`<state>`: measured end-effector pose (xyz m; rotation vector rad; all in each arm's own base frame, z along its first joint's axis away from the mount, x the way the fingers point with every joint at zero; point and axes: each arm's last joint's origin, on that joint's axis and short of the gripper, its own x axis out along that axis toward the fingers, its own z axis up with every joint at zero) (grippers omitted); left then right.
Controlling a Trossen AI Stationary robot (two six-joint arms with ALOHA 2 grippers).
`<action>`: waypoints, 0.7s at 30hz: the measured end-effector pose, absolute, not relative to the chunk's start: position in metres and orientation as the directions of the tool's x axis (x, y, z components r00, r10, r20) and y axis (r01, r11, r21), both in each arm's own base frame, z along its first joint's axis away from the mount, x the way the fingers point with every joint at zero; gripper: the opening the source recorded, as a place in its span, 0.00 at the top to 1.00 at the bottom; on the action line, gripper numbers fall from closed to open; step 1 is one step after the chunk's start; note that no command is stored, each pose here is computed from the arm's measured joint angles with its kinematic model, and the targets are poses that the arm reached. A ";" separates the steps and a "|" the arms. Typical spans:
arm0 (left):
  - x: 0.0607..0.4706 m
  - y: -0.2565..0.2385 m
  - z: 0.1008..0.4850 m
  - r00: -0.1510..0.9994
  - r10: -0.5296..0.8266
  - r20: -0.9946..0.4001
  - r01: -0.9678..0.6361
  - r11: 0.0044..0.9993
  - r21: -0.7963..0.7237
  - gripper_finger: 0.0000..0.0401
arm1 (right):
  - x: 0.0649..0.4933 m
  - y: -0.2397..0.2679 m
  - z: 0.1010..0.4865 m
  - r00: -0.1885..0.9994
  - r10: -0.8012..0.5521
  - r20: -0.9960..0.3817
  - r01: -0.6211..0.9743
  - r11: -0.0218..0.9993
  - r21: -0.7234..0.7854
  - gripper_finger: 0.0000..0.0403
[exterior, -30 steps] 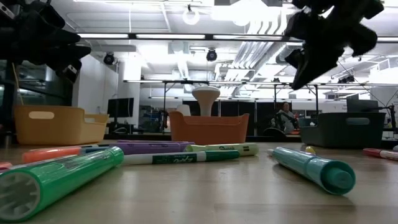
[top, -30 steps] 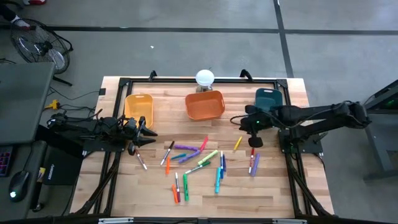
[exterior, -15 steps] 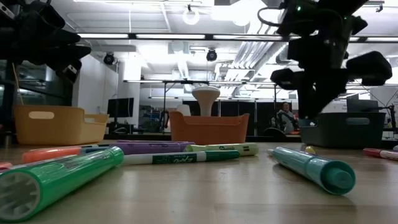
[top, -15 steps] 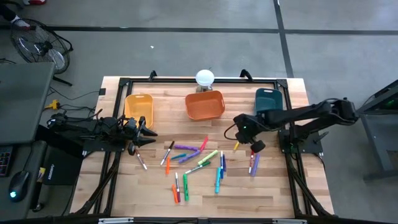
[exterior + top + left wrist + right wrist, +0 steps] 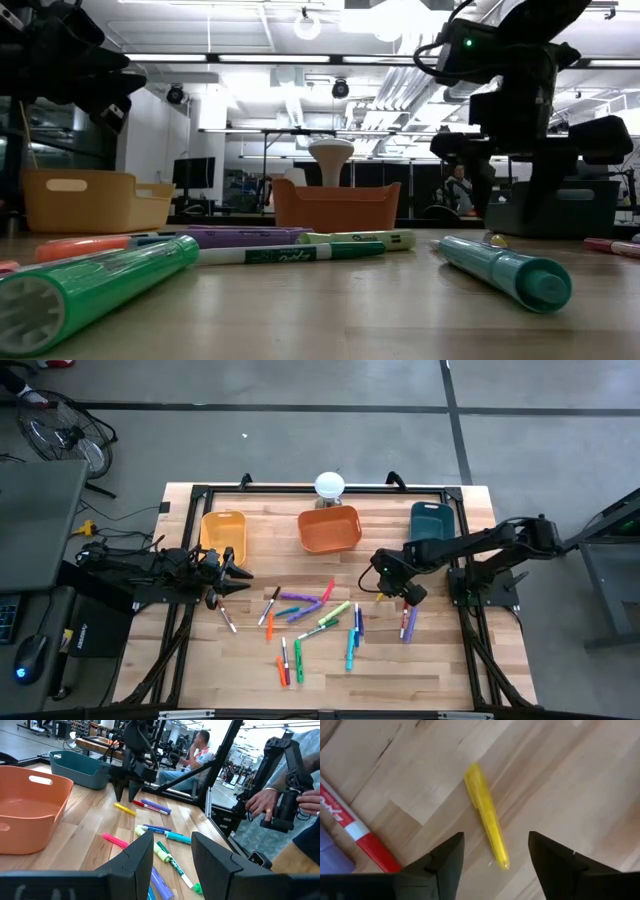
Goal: Pick & Place Markers
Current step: Put the yellow pen into the blue bin
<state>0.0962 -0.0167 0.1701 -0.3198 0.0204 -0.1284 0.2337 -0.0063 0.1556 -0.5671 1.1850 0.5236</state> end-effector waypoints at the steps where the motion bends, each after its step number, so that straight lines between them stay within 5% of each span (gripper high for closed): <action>1: 0.096 -0.017 0.170 0.992 -0.129 0.000 0.123 0.941 -0.315 0.67 | 0.234 -0.006 0.154 0.286 0.084 -0.954 -0.665 0.734 -0.135 0.46; 21: 0.096 -0.017 0.170 0.992 -0.129 0.000 0.122 0.941 -0.315 0.67 | 0.247 -0.004 0.124 0.207 0.118 -0.971 -0.712 0.699 -0.067 0.54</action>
